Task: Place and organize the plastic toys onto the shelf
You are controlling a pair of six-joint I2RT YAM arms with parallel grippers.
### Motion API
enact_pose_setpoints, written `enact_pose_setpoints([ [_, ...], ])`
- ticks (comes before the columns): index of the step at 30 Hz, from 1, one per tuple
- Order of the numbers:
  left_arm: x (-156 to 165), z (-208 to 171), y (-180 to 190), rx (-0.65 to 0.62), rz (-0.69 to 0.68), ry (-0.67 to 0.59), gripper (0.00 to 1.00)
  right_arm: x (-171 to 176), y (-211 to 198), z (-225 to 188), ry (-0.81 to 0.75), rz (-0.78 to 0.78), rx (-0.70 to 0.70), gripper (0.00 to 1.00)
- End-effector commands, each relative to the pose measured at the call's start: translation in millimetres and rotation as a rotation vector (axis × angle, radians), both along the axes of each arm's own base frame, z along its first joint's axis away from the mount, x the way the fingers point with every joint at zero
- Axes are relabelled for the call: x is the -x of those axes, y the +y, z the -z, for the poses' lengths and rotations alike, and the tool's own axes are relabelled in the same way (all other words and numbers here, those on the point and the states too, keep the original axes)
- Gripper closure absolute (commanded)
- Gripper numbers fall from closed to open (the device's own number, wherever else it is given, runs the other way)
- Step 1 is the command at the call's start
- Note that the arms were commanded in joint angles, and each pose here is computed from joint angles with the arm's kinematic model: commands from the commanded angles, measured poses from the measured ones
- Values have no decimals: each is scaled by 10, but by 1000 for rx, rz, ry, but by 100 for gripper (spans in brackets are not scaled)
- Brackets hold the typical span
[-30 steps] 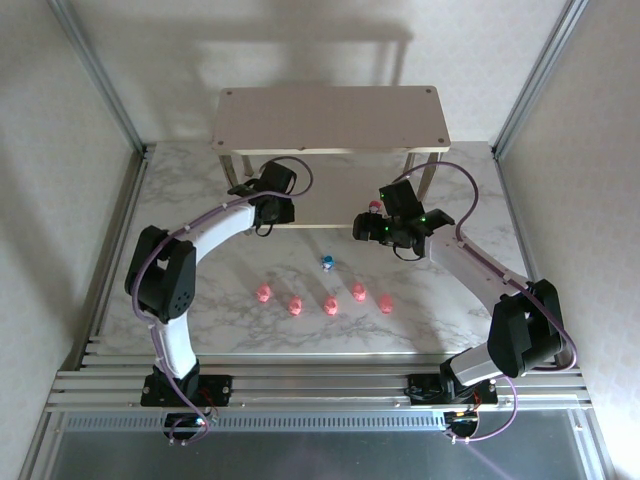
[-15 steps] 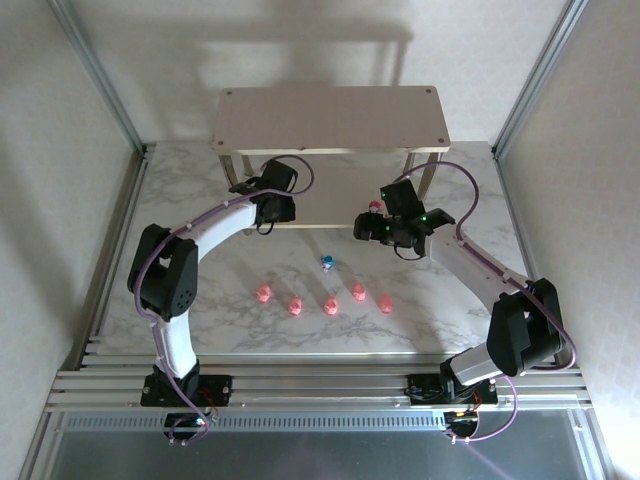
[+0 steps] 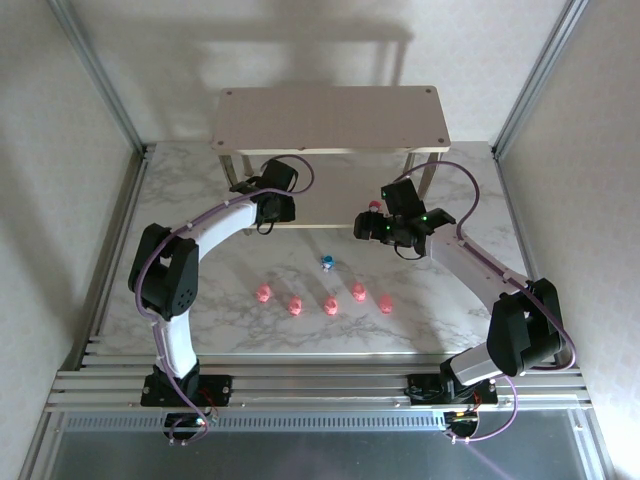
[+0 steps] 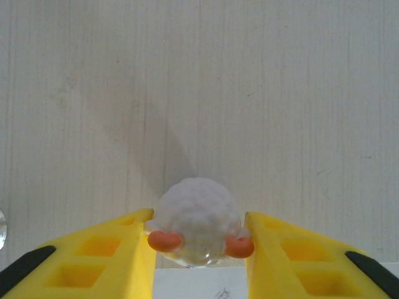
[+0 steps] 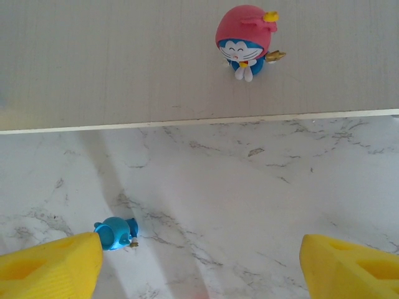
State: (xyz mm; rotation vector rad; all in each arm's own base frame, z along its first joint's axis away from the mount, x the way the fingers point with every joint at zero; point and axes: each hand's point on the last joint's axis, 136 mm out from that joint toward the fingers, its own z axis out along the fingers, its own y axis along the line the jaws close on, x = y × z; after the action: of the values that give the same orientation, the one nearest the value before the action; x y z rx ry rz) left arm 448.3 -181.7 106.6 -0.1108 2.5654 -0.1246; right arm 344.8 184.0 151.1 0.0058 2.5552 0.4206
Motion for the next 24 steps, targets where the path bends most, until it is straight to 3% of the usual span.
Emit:
enact_pose_setpoints([
  [1, -24, 24, 110, -39, -32, 15, 60, -77, 22, -71, -22, -6, -8, 17],
  [5, -27, 22, 117, -43, -34, 14, 52, -75, 20, -59, -19, -4, -8, 17],
  [24, -31, -219, 207, -49, -61, -71, 48, -40, 0, -59, -13, -2, -8, 17],
])
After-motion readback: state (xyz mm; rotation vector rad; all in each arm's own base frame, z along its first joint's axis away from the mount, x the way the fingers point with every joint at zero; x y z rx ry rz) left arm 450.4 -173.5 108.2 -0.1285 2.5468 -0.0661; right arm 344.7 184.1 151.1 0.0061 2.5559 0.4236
